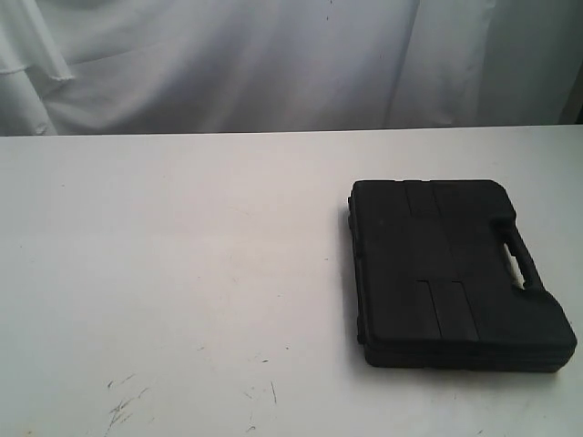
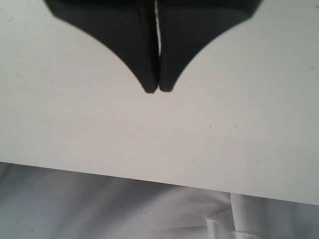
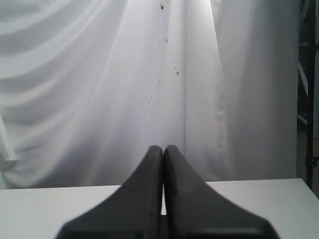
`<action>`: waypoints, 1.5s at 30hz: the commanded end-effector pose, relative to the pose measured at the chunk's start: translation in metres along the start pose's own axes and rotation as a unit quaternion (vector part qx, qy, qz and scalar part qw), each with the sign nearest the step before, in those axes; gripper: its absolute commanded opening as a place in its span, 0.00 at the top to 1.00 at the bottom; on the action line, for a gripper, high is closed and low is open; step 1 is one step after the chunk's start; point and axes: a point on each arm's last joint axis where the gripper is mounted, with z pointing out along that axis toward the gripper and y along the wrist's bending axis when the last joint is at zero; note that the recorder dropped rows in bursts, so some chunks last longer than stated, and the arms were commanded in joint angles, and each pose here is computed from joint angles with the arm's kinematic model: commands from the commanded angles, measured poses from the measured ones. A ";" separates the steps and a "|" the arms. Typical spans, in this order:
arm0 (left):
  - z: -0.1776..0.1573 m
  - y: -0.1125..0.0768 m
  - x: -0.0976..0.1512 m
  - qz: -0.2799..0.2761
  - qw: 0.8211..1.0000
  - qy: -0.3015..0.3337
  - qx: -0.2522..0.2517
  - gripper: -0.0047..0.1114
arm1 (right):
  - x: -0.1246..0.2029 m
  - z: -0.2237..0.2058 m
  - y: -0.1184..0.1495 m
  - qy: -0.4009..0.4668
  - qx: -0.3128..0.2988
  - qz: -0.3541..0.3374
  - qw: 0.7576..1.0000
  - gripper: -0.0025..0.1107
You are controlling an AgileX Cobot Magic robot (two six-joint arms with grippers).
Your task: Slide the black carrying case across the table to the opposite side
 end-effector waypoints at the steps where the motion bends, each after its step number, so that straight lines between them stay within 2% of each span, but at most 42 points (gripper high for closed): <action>1: 0.000 0.000 0.001 -0.001 1.000 -0.002 -0.002 0.96 | 0.010 -0.002 -0.002 0.002 0.008 -0.007 1.000 0.98; 5: 0.000 0.000 0.001 -0.001 1.000 -0.002 -0.002 0.96 | 0.015 0.000 -0.003 0.013 0.011 -0.013 1.000 0.98; 9: 0.000 0.000 0.001 -0.001 1.000 -0.002 -0.002 0.96 | 0.036 0.007 -0.008 0.028 0.028 -0.006 0.999 0.98; 20: 0.000 0.000 0.001 -0.001 1.000 -0.002 -0.002 0.96 | 0.128 0.020 -0.022 0.131 0.056 0.009 0.990 0.98; 26: 0.000 0.000 0.001 -0.001 1.000 -0.002 -0.002 0.96 | 0.136 0.018 -0.024 0.179 0.063 -0.020 0.982 0.98; 45: 0.000 0.000 0.001 -0.001 1.000 -0.002 -0.002 0.96 | 0.136 0.018 -0.024 0.178 0.063 -0.018 0.982 0.98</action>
